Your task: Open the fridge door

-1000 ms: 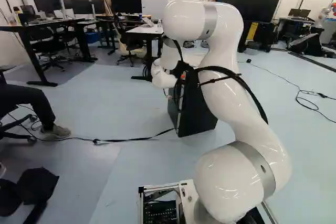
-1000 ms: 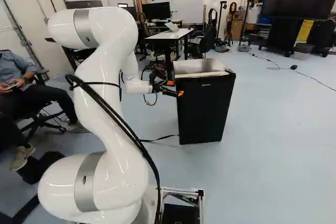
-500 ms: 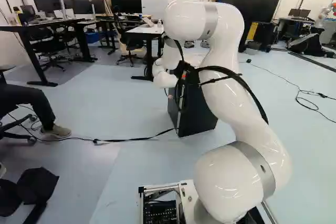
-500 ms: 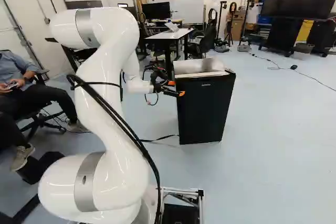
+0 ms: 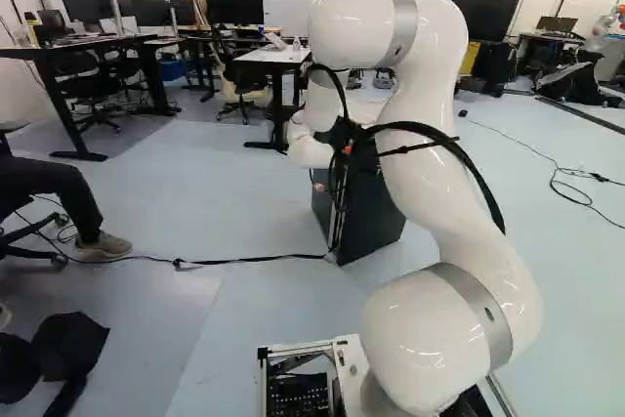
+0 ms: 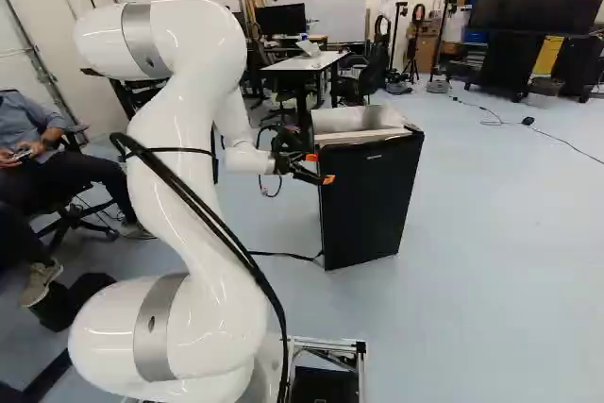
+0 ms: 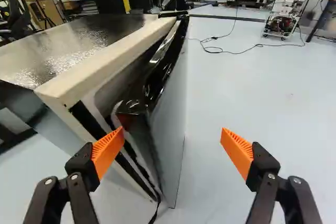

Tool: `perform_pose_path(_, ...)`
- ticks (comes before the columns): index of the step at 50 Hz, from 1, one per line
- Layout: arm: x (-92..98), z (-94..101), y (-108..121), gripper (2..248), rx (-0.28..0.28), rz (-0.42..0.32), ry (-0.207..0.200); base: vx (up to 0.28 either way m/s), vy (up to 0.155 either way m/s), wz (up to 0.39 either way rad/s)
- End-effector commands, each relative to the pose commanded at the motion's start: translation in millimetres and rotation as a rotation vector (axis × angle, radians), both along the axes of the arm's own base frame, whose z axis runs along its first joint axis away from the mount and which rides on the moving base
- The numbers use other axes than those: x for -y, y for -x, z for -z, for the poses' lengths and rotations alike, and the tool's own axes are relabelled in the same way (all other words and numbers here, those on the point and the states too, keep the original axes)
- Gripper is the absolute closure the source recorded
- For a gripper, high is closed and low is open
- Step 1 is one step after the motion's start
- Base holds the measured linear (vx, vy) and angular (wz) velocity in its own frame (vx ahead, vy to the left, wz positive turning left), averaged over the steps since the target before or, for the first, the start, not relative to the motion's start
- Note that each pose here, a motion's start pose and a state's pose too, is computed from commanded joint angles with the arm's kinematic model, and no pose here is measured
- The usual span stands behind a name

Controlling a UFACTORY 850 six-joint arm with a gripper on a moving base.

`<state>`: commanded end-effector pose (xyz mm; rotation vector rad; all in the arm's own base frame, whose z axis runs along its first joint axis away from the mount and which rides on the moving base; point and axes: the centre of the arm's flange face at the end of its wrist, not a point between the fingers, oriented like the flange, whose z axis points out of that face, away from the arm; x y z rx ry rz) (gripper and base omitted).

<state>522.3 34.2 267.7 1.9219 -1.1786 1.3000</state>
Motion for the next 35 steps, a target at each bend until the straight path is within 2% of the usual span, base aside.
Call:
perform_pose_path(26, 4.0, 3.3, 64, 3, -0.079, 0.124, -0.045, 0.0, 0.0, 0.0)
perform_pose_path(35, 4.8, 4.6, 75, 3, -0.092, 0.169, -0.059, 0.0, 0.0, 0.0)
